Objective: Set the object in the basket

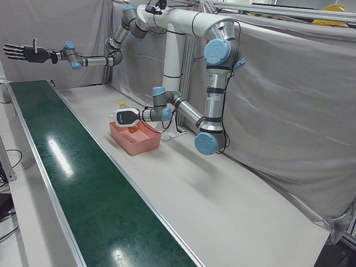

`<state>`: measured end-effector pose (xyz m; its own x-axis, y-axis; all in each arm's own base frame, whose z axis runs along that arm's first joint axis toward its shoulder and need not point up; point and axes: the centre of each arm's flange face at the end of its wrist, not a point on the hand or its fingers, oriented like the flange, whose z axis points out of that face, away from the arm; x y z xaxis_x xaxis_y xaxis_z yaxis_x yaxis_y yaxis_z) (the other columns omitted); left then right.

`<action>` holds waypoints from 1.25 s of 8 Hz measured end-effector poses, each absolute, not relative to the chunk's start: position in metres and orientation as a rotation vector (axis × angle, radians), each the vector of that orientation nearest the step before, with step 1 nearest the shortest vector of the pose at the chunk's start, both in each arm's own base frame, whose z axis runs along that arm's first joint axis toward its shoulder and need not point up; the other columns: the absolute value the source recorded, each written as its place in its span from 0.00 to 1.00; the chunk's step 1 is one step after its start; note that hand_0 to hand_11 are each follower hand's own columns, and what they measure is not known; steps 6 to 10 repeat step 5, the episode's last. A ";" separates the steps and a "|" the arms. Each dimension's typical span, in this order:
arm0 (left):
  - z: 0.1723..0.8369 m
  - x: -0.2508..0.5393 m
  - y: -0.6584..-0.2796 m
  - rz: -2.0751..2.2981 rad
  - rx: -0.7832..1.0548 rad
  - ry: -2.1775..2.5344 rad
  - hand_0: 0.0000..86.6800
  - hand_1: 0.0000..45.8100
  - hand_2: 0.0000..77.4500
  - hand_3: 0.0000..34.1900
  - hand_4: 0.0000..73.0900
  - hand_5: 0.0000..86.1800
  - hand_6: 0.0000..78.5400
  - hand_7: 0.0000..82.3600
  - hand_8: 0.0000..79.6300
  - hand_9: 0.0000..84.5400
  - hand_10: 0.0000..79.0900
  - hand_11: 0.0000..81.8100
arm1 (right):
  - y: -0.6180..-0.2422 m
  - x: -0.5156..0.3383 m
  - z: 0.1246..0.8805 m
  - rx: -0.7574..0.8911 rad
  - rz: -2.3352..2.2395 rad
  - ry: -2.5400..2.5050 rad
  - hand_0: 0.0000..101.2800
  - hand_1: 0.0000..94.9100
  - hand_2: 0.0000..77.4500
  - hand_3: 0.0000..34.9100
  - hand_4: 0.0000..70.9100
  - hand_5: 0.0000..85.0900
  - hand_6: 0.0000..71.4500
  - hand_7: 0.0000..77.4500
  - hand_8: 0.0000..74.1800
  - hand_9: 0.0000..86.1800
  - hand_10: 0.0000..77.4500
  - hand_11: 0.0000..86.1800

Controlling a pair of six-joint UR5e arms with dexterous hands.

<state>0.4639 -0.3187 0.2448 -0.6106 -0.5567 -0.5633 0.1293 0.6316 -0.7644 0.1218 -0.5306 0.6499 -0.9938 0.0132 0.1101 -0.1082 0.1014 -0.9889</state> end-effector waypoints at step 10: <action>0.244 0.459 -0.321 -1.026 -0.331 1.998 0.11 0.02 0.01 0.00 0.04 0.12 0.01 0.01 0.04 0.06 0.05 0.09 | -0.531 0.122 0.650 0.098 2.044 -2.263 0.00 0.00 0.01 0.01 0.00 0.00 0.00 0.01 0.00 0.00 0.00 0.00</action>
